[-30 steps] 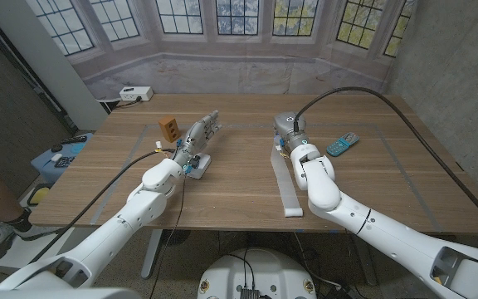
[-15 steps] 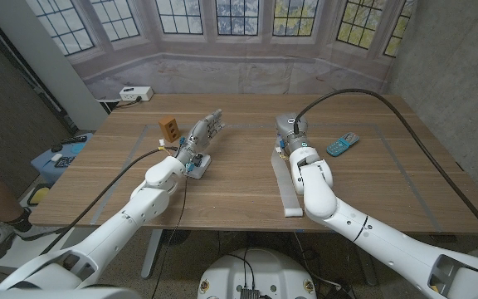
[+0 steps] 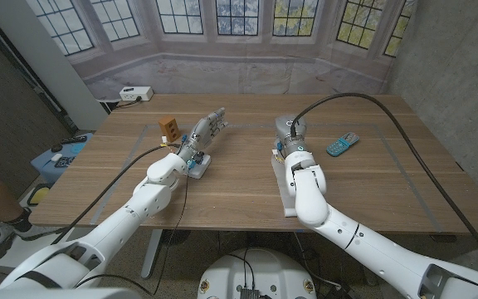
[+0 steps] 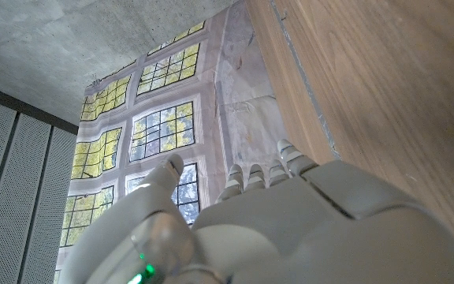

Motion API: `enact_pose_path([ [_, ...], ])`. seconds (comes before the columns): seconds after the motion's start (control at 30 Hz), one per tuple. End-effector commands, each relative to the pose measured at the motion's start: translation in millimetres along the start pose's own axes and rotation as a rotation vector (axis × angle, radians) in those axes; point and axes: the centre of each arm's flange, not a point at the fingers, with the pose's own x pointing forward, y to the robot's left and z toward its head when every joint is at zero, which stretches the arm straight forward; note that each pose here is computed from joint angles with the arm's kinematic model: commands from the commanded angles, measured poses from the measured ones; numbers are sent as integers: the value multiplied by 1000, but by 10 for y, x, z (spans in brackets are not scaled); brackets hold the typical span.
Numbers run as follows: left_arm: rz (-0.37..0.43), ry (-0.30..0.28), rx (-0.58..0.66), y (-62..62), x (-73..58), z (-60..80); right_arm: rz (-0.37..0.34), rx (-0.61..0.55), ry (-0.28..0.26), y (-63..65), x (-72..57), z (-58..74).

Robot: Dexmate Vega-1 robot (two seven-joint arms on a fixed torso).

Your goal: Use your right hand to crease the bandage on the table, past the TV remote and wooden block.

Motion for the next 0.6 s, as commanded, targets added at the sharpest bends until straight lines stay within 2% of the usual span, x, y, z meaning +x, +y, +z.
enact_pose_path([
  [0.03, -8, -17, -2, 76, 51, 28, 0, 0, 40, -39, -56, 107],
  [0.27, 20, -40, 1, 133, 2, 94, -2, 2, 38, -68, -43, 139],
  [0.6, 72, -51, 1, 175, -151, 141, 4, 4, 31, -81, -25, 166],
])
